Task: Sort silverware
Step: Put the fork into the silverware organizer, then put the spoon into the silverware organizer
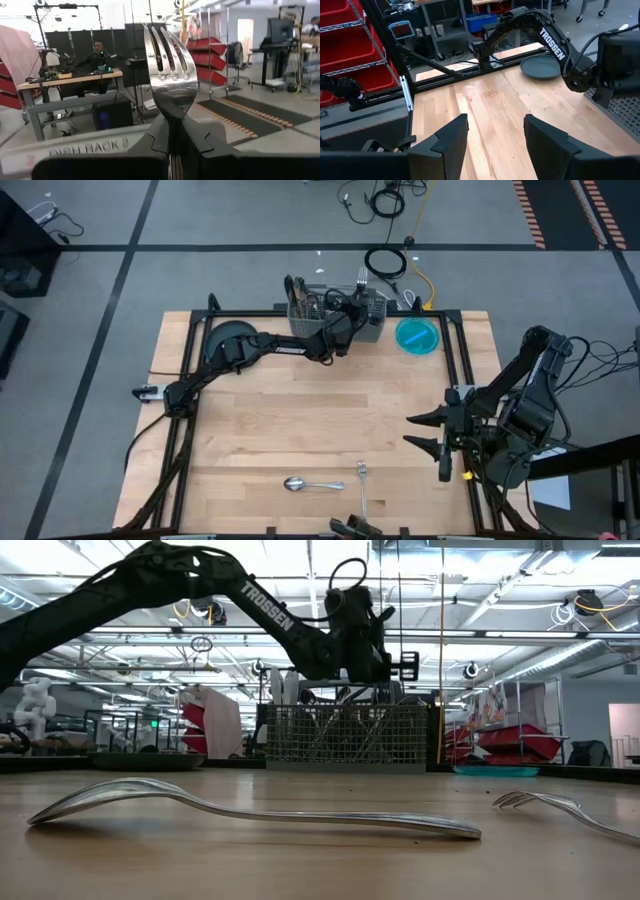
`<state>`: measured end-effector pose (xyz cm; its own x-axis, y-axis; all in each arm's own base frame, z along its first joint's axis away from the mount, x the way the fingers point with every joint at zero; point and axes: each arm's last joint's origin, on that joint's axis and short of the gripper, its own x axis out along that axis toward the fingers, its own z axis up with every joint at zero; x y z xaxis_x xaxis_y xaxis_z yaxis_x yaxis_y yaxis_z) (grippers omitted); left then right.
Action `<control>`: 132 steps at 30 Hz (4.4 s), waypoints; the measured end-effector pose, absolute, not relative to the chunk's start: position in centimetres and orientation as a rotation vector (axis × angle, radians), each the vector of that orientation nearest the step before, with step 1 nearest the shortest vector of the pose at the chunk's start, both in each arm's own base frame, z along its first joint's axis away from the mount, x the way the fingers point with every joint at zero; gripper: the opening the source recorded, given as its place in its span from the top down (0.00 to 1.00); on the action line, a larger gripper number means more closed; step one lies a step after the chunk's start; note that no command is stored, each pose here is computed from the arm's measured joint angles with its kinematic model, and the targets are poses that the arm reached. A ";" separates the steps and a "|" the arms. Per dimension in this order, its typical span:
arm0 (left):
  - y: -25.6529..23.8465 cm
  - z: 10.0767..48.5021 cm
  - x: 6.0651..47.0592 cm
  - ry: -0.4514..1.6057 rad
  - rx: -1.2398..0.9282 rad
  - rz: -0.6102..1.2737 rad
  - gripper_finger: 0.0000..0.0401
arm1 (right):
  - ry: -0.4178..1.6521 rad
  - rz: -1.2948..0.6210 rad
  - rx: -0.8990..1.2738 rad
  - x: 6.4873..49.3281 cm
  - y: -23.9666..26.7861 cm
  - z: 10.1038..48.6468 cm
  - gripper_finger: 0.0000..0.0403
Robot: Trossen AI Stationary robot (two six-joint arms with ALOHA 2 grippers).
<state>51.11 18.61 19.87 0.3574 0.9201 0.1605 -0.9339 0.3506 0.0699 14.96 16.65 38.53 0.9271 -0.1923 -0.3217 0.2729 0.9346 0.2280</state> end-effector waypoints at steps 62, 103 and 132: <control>-5.6 40.1 30.7 0.867 0.178 -0.222 0.42 | 0.301 -0.153 0.233 13.7 17.8 38.7 0.55; -18.7 15.2 34.1 0.918 0.050 -0.465 0.42 | 0.309 -0.133 0.267 13.8 18.0 38.8 0.55; -18.4 10.4 33.9 1.149 -0.041 -0.286 0.97 | 0.322 -0.080 0.306 13.4 18.5 38.9 0.55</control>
<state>33.87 -18.45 10.41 0.3768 -0.2448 -0.8933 0.2029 0.9628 -0.1783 13.39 18.50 38.91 0.9460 -0.0292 -0.3229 0.1260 0.9508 0.2830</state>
